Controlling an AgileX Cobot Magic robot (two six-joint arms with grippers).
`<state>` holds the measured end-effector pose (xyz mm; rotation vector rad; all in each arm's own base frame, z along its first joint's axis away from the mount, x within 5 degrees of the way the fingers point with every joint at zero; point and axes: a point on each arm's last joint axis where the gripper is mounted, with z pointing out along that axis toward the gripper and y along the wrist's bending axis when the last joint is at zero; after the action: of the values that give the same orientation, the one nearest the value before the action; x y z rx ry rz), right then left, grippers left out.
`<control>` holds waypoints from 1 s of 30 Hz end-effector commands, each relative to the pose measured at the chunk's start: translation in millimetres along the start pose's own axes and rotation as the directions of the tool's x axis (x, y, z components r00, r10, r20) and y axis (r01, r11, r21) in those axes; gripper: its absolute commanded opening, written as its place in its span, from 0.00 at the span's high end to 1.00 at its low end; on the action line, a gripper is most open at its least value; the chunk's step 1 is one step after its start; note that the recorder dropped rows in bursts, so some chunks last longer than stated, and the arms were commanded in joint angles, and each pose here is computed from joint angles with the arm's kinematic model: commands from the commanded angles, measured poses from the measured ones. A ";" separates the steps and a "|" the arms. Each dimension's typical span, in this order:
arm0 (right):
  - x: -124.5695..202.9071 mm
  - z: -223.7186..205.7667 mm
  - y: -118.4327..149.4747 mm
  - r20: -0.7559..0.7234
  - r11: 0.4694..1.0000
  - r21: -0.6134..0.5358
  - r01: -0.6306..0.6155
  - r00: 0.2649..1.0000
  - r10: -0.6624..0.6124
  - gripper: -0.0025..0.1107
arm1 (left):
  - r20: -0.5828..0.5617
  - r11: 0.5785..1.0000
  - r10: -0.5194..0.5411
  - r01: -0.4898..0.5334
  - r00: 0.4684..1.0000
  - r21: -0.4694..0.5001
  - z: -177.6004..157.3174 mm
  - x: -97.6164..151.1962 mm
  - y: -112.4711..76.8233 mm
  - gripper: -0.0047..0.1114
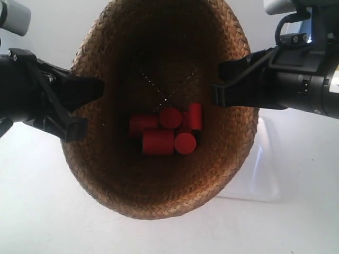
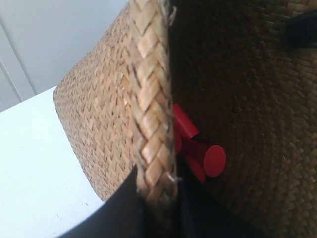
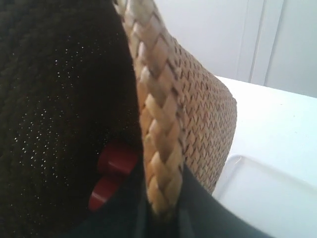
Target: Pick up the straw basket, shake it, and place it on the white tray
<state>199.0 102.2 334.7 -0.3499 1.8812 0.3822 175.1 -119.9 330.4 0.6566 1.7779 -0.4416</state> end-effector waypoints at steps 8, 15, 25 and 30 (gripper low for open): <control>-3.7 15.9 3.4 0.051 0.999 -0.020 0.027 0.998 -0.026 0.98 | 0.032 0.998 0.060 -0.060 0.998 0.002 -5.1 -6.5 -2.3 0.96; -11.4 -49.7 32.3 0.127 0.983 -0.173 0.067 0.991 -0.045 0.98 | 0.121 0.985 0.084 -0.101 0.989 0.141 -54.1 -15.1 -25.4 0.96; -1.7 16.7 14.4 0.084 0.996 -0.069 0.062 0.995 -0.056 0.98 | -0.017 0.990 0.132 -0.132 0.991 0.044 4.4 -2.1 -6.5 0.96; -8.4 4.3 16.0 0.128 0.995 -0.077 0.068 0.990 -0.058 0.98 | 0.013 0.988 0.139 -0.139 0.990 0.061 -1.1 -5.9 -12.6 0.96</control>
<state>203.8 116.8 320.4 -0.4169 1.8823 0.4014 177.0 -127.0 327.6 0.7210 1.7584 -0.4126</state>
